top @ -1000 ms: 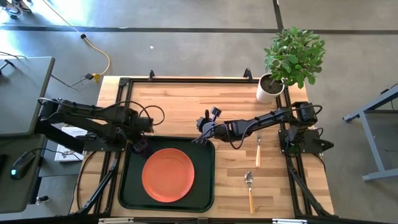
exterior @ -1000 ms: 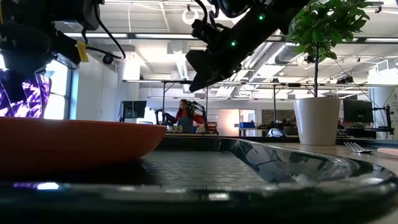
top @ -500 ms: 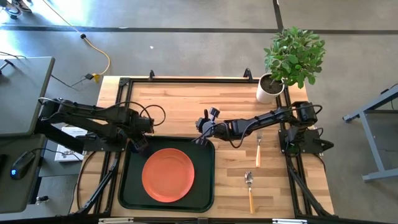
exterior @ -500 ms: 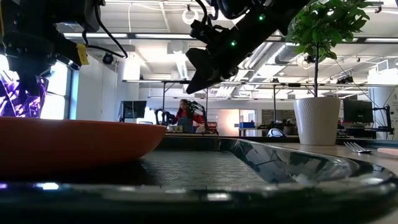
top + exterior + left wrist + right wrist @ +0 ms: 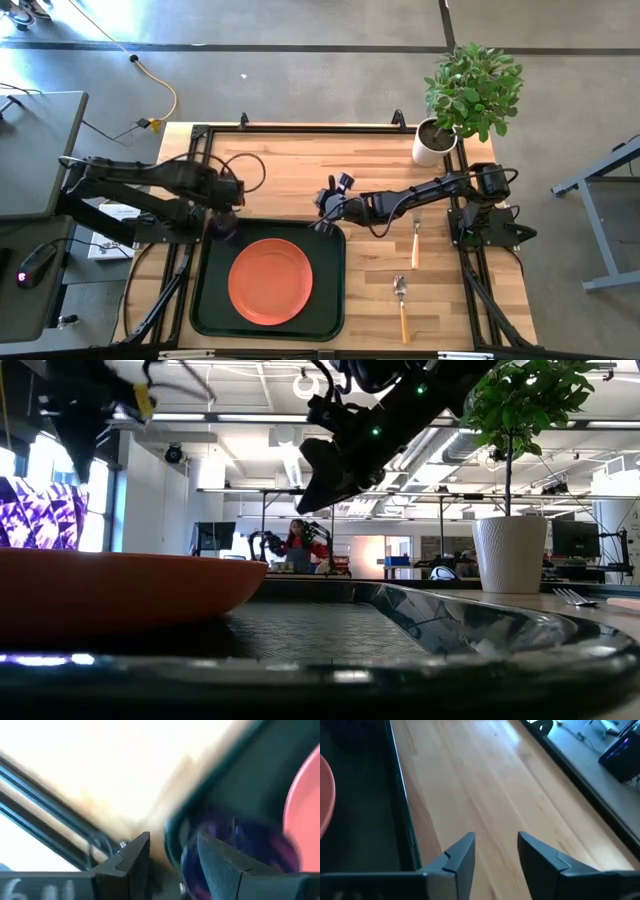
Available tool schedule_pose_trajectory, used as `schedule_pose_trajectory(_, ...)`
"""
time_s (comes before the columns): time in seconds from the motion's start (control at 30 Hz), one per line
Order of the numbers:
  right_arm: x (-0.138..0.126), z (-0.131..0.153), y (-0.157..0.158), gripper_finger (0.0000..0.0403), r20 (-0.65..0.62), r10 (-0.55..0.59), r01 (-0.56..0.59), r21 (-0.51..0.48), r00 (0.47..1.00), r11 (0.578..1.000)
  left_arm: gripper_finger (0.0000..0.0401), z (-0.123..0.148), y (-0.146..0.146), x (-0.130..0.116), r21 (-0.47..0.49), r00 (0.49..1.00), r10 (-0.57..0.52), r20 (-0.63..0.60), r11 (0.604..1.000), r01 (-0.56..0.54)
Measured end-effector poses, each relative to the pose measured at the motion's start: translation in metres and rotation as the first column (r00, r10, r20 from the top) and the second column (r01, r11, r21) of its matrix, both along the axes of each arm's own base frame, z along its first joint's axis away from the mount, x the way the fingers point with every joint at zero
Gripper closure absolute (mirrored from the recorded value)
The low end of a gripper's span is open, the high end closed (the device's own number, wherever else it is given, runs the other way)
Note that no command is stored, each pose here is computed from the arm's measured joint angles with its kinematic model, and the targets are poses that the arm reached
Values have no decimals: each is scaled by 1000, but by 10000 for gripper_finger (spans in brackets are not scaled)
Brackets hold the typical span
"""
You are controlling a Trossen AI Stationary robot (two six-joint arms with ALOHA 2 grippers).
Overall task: Pick and place plate/cup/fork/spoon on tray
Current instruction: Put the violet glass on the black serving tray to the top left of the orange plate, then put the yellow spoon on the black serving tray to the right of the orange plate
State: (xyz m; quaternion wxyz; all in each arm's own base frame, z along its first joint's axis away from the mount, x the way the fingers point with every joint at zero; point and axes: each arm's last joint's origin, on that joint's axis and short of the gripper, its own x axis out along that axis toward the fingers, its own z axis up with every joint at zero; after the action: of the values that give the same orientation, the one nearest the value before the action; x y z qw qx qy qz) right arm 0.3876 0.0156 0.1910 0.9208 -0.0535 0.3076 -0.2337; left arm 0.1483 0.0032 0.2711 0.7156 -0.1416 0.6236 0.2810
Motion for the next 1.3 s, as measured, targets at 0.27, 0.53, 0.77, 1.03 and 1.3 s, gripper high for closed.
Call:
schedule_pose_trajectory(0.27,-4,-8,-1,254,-87,110,-99,118,990,988,243,31,5,38,411,926,-213,310,909,72)
schedule_pose_trajectory(0.53,-7,-4,-8,289,-148,108,-110,-4,983,994,243,26,-5,76,603,681,-536,499,779,171)
schedule_pose_trajectory(0.77,-30,16,-6,304,-214,-44,28,-76,976,997,243,2,-7,86,722,490,-641,591,691,34)
schedule_pose_trajectory(1.03,-74,65,-6,304,-126,-216,225,61,968,973,243,-12,-8,85,713,414,-661,626,700,41)
schedule_pose_trajectory(1.3,-119,76,-4,304,-206,-438,475,187,875,860,243,-31,-14,80,741,415,-713,566,660,123)
